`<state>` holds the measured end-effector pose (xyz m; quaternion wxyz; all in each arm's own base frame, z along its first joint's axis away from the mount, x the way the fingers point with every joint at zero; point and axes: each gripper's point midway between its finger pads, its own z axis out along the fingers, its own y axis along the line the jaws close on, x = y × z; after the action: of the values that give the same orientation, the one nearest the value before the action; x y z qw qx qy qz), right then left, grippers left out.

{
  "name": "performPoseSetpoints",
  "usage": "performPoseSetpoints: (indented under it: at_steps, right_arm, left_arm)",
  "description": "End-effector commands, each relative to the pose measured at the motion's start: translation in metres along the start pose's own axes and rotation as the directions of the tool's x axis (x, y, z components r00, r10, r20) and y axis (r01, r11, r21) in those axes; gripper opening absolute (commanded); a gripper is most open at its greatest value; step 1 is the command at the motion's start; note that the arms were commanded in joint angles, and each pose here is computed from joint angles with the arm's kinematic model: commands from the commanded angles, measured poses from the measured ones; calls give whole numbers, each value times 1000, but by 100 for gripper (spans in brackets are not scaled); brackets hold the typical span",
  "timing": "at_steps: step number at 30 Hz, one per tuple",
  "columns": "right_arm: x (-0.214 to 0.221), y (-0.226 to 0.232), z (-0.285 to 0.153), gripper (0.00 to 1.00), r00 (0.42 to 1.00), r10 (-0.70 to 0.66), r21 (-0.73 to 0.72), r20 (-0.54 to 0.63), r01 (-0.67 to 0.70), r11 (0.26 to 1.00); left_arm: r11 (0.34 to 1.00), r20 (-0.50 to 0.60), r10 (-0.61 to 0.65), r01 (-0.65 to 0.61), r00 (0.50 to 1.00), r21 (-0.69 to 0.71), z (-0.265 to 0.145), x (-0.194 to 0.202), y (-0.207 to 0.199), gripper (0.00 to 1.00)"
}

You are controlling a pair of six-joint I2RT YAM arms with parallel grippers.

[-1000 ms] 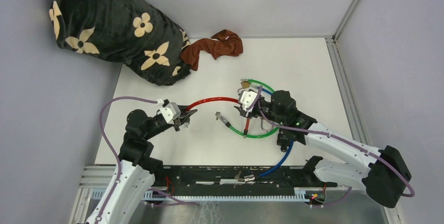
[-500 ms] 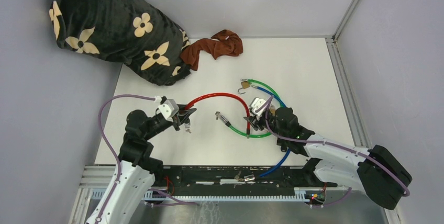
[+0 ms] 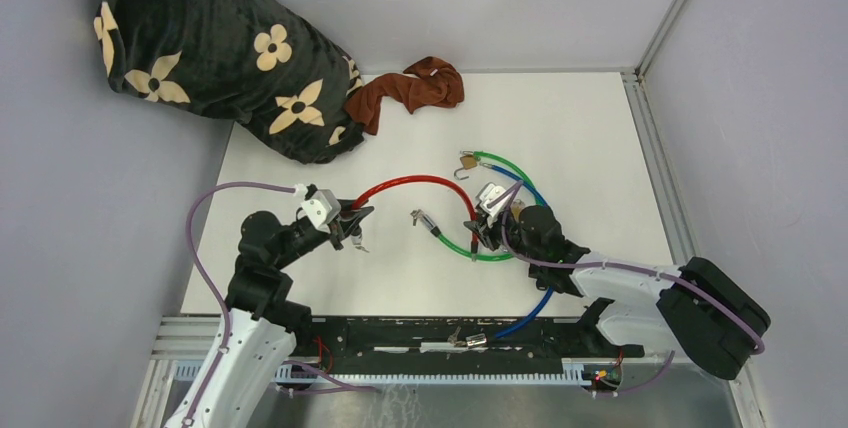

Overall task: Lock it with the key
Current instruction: Lock the lock.

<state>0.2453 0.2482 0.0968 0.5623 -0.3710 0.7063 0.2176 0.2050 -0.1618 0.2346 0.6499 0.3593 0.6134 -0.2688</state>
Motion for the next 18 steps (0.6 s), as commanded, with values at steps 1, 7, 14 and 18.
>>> performPoseSetpoints:
  at_steps: [1, 7, 14, 18]
  right_arm:
    - [-7, -4, 4, 12, 999, 32, 18, 23, -33, 999]
    - [-74, -8, 2, 0, 989, 62, 3, 134, -63, 998]
    - [-209, -32, -24, 0, 933, -62, 50, 355, 47, 998]
    - [-247, -46, -32, 0, 906, -147, 103, 396, 115, 988]
  left_arm:
    - [1000, 94, 11, -9, 995, -20, -1, -32, 3, 2]
    - [985, 60, -160, 164, 985, -53, 2, -11, 4, 2]
    - [962, -79, -237, 245, 968, 123, 10, 36, -28, 12]
    - [956, -73, -118, 134, 990, 260, 7, 44, -47, 17]
